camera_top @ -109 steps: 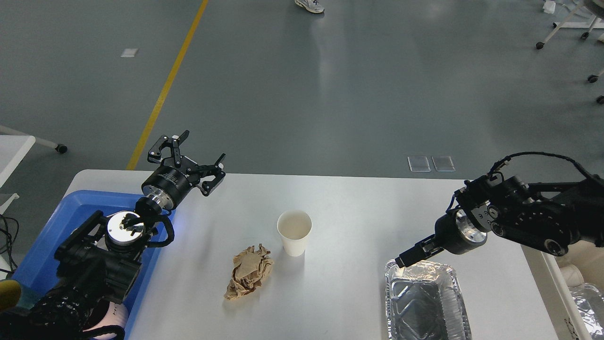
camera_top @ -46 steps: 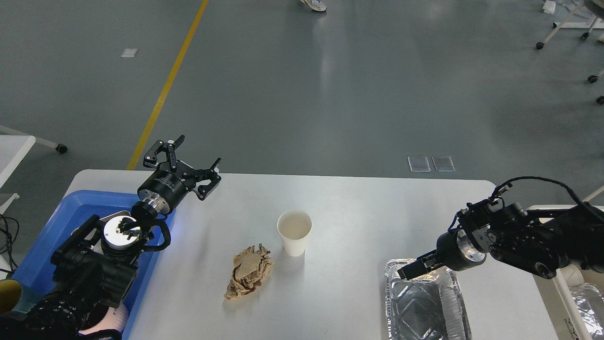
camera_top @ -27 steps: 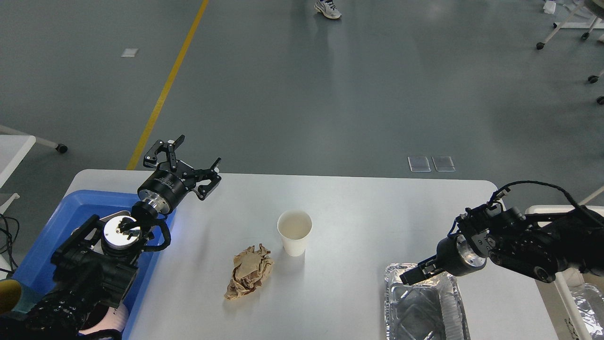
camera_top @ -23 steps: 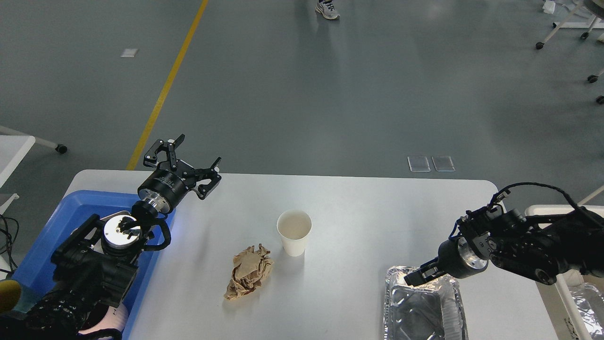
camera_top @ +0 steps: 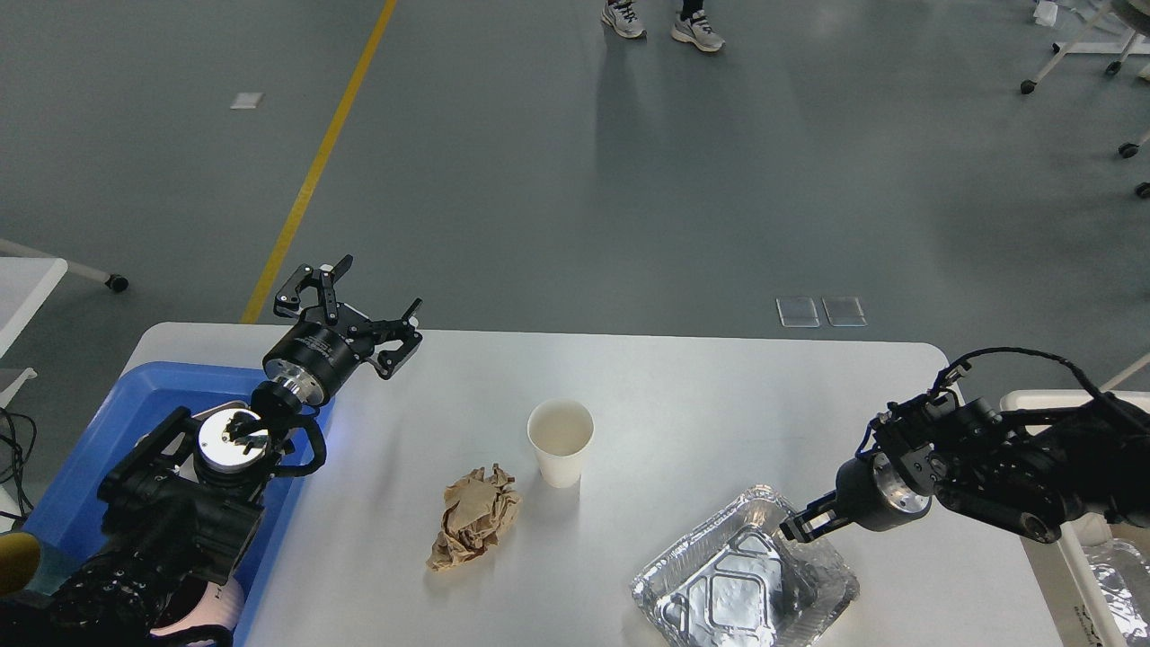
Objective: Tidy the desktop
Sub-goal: 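Lift the foil tray and bring it toward the table center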
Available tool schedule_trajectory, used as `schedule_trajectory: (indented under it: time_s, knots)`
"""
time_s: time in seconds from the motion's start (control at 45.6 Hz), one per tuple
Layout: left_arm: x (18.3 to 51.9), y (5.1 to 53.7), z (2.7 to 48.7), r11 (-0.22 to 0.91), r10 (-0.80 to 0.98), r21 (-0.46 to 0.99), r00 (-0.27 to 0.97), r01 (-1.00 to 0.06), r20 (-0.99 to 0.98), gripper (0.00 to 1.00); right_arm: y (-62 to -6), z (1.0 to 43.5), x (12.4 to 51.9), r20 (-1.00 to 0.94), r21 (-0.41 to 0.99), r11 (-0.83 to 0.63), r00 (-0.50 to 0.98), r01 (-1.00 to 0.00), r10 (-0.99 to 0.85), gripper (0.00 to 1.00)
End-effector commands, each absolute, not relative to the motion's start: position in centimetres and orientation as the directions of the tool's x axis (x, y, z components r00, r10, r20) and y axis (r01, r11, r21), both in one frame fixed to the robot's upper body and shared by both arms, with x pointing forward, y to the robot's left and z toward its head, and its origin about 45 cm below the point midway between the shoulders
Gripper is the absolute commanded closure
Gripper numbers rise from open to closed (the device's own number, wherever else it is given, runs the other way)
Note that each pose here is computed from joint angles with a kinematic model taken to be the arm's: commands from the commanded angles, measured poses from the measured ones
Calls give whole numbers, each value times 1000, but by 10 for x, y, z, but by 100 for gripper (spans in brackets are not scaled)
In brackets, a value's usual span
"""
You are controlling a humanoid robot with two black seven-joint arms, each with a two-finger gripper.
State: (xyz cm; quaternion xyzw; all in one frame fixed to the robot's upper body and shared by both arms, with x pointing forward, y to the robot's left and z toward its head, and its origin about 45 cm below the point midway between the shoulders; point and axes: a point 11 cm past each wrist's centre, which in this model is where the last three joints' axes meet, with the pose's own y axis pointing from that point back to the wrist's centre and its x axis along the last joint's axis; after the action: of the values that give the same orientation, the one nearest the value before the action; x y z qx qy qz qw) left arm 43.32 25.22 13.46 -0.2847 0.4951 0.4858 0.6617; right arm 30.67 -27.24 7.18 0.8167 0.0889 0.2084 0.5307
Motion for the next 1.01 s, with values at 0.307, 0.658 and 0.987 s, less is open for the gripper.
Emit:
schedule_trajectory:
  time_s: [0.307,0.658,0.987]
  knots:
    - [435,250,137,368,360,101,42,-924,-932,1,-286,74,314,245,914,-393,912,-104,329,100]
    - [437,250,139,370,364,99,46,-924,-930,1,-308,87,329,146,919,-385,981,-86,129,100]
    - [436,248,138,375,368,104,45,-921,-929,1,-333,111,357,121,885,-433,982,-174,-148,100]
